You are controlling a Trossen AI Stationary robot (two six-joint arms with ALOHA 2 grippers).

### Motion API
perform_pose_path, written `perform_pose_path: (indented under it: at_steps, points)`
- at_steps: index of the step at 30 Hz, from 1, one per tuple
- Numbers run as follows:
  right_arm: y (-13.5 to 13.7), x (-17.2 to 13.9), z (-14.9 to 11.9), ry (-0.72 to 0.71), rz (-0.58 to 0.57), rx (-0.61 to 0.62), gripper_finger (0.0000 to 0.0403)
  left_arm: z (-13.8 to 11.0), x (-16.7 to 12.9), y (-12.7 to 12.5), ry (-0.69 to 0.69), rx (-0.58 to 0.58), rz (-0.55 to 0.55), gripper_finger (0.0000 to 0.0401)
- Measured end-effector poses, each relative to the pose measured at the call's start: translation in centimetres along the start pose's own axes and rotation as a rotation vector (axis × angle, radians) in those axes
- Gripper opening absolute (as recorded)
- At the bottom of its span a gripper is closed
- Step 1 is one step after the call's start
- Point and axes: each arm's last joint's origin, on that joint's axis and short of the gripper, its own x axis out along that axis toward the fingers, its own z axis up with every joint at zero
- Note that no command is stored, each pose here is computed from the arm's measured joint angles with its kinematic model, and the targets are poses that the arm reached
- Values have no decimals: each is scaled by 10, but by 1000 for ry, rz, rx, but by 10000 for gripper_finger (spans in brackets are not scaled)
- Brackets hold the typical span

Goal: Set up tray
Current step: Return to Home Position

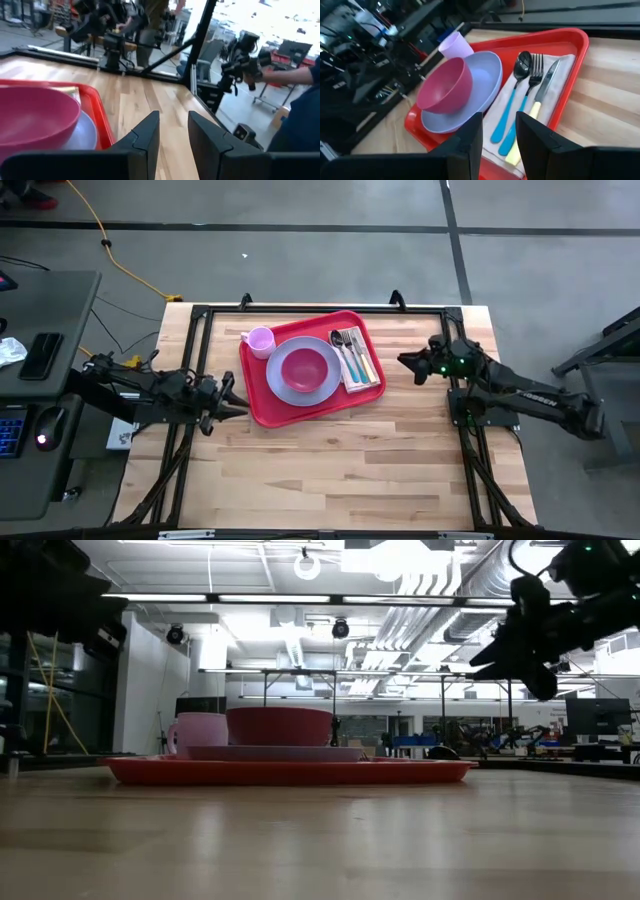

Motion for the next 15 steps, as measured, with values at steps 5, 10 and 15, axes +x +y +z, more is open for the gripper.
perform_pose_path:
  at_steps: [5, 10, 15]
  points:
    - [-5, -9, -9, -65, 47, 8, 94, 1, 0, 1, -23, 8, 57, 134]
    - [-5, -20, -12, -148, 108, -39, 94, 2, 0, 2, -37, 37, 94, 134]
    - [-6, -29, -16, -201, 158, -76, 94, 2, 0, 3, -38, 46, 101, 134]
